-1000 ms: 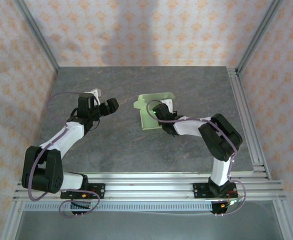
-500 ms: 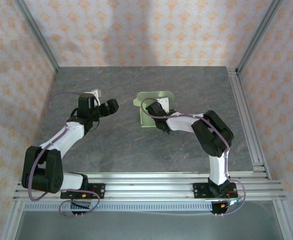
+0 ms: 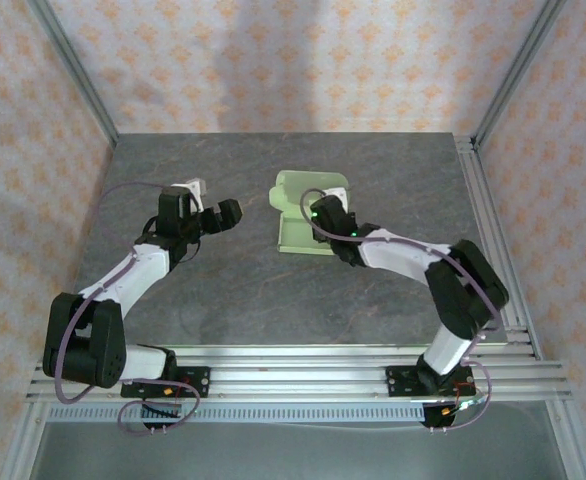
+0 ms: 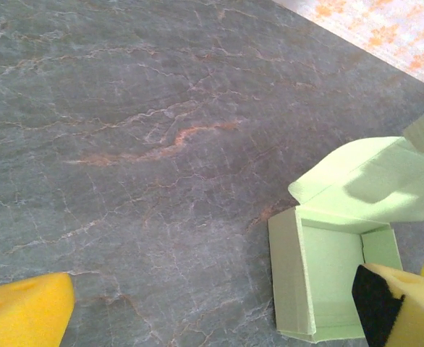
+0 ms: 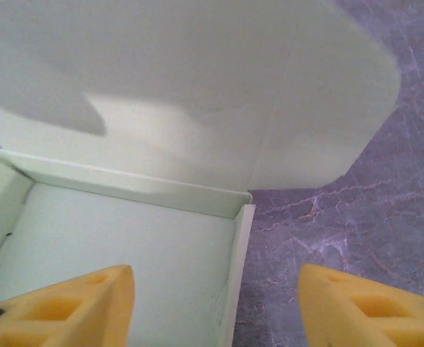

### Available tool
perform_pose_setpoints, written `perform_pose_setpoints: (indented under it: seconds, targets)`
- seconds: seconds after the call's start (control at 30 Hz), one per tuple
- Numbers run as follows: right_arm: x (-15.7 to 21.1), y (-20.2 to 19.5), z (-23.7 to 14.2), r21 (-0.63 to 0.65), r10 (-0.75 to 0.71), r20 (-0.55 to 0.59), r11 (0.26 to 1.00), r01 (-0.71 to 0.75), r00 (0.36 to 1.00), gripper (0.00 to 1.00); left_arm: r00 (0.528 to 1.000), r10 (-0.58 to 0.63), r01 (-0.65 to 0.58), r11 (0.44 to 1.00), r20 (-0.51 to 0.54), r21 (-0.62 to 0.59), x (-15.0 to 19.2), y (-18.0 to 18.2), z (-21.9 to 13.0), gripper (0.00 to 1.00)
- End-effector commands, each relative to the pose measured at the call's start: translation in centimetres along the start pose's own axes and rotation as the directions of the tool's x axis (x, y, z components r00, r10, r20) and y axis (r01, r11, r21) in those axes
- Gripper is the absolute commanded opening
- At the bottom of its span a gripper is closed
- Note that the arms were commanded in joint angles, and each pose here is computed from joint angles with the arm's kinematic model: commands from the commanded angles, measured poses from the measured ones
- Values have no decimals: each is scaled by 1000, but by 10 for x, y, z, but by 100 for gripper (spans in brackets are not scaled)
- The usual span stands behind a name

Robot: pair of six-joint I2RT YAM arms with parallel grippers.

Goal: Fold the paper box

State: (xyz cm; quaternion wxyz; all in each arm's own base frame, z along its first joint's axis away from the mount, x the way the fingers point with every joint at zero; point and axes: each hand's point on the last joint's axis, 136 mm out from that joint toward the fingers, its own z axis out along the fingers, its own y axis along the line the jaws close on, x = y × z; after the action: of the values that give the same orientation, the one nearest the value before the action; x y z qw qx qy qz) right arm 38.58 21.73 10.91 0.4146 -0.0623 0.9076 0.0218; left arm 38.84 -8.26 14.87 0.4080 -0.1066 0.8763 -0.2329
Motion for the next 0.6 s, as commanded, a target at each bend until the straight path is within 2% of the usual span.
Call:
perform_pose_setpoints:
  seconds: [0.0,0.17,0.3,0.43,0.57]
  targets:
    - [-18,7,-18,-150,-31,64,988,40,997,63,995,83,-86,995,57,51,-22,-19,-3,100]
    - [-29,8,-41,-336,-113,74,933,131,991,68,975,218,-222,970,54,99,-36,-40,2,100]
    - [-39,-3,-56,-420,-205,70,881,216,976,73,950,312,-313,944,33,102,-40,-53,2,100]
    - [-40,-14,-68,-467,-401,67,797,384,914,75,938,345,-346,930,31,125,-38,-63,-3,100]
    - [-50,-33,-66,-502,-475,31,754,425,880,75,937,348,-349,921,35,171,-32,-72,-12,100]
